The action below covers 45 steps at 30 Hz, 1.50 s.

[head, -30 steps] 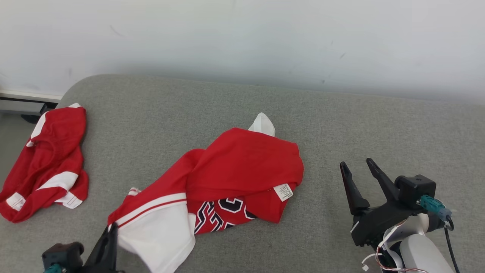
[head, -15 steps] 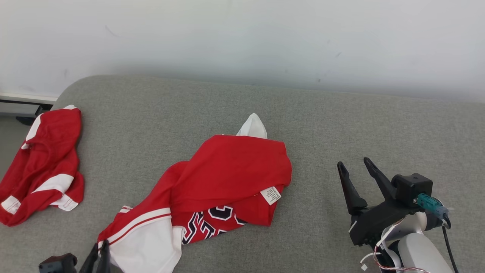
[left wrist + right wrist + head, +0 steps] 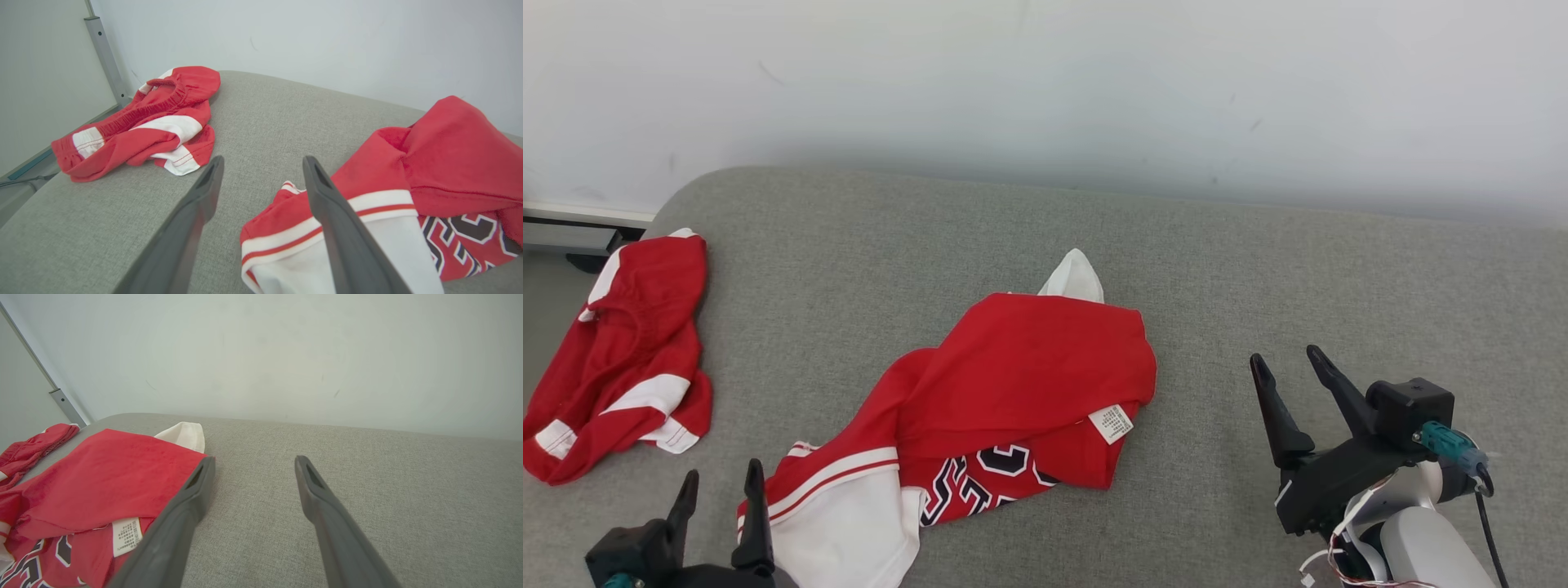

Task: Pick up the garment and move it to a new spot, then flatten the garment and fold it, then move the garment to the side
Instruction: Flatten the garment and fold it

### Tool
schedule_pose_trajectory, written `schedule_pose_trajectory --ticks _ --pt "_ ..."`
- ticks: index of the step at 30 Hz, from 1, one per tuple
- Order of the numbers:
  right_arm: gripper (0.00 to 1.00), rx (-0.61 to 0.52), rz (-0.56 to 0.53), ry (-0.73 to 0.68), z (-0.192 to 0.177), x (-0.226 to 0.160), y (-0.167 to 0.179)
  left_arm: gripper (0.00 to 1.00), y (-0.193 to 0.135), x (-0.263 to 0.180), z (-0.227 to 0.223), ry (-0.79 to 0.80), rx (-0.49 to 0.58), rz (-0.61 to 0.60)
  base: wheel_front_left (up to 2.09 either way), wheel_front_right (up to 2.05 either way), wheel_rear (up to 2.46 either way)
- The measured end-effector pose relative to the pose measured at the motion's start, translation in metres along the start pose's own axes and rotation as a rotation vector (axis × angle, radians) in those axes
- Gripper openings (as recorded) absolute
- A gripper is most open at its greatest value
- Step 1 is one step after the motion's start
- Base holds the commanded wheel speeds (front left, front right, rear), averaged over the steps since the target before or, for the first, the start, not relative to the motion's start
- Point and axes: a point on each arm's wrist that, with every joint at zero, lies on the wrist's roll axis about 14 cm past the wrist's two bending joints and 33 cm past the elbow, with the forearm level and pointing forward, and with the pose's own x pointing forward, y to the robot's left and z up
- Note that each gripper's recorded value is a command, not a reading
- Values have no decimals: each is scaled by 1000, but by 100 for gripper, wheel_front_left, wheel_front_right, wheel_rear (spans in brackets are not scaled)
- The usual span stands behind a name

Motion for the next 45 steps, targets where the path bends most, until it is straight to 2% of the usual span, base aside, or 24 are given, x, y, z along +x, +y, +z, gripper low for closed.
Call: schedule_pose_trajectory --ticks 9,19,28,38,43,45 --pt "100 7 35 36 -11 1 13 100 -11 -10 15 -62 11 -25 0 0 0" --pt "100 37 101 128 -39 6 36 100 -13 -14 68 -241 34 -3 0 0 0" --pt "100 20 151 208 -57 15 53 100 -6 -23 74 -266 51 23 0 0 0" --pt "100 15 186 250 -59 35 64 100 -2 -28 74 -272 44 39 0 0 0" --pt "100 27 198 311 -69 41 71 100 0 -30 73 -270 38 48 0 0 0" --pt "100 67 190 341 -73 43 72 100 1 -31 72 -267 37 49 0 0 0"
